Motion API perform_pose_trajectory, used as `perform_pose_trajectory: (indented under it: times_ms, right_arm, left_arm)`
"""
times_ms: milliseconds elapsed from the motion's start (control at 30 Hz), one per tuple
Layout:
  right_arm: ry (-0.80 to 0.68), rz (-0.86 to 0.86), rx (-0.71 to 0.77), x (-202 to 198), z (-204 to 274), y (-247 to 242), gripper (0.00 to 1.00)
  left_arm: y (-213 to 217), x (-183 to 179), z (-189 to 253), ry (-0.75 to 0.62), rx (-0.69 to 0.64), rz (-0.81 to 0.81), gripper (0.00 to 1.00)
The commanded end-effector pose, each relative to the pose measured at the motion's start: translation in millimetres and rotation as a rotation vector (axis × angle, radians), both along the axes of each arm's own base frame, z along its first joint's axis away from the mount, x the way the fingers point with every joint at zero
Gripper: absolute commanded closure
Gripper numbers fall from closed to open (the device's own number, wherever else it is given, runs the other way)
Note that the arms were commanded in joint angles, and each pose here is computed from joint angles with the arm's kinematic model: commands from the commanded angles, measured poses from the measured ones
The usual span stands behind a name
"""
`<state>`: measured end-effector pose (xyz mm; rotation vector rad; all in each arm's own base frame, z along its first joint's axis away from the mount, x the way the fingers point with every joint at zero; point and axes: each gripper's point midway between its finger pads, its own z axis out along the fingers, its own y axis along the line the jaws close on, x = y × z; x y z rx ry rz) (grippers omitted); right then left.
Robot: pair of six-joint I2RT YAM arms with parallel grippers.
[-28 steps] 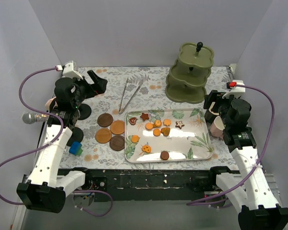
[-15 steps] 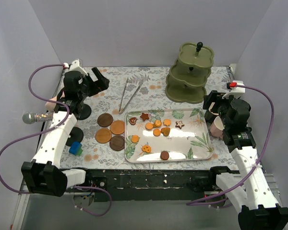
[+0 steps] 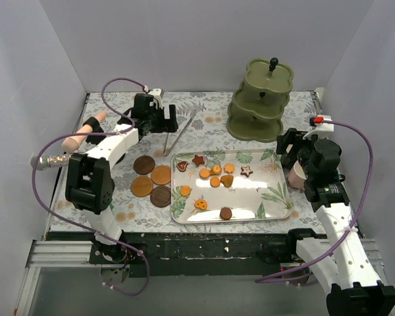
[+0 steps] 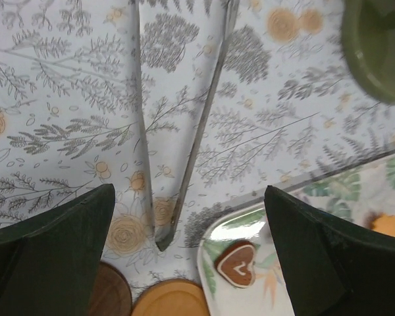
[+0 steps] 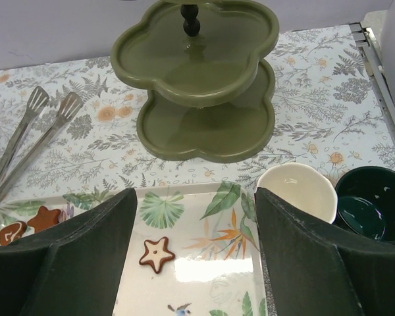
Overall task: Serve the afternoon tea
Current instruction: Pick up the clamp from the center of the board.
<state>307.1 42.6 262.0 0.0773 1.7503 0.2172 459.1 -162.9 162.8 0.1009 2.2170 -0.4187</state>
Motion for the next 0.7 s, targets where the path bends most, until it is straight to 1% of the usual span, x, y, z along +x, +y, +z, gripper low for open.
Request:
perform_pose_trajectory:
  times_ms: [0, 133, 200, 300, 400, 667]
  right_arm:
    - [-0.008, 0.007, 0.016, -1.4, 2.6, 1.9, 0.20]
    - [-0.002, 0.006, 0.013, -1.0, 0.2, 1.6, 0.20]
    - [0.001, 0.010, 0.014, -0.1, -0.5, 2.5, 0.20]
    - [0.007, 0.015, 0.014, 1.8, 0.4, 3.6, 0.20]
    - [0.008, 0.021, 0.015, 2.5, 0.9, 5.0, 0.21]
    - [0.011, 0.014, 0.007, 1.2, -1.1, 3.0, 0.21]
  left_arm:
    - [-2.4, 3.5, -9.1, -0.011, 0.083, -0.114, 0.02]
    - [-8.0, -1.6, -33.6, 0.018, 0.134, -0.164, 0.02]
    - [-12.7, -5.3, -49.7, 0.033, 0.190, -0.177, 0.02]
    - [-15.7, -8.8, -69.3, 0.049, 0.279, -0.174, 0.12]
    - [-9.6, -5.9, -77.2, 0.061, 0.307, -0.132, 0.19]
    - [-7.0, -11.1, -102.7, 0.102, 0.351, -0.136, 0.25]
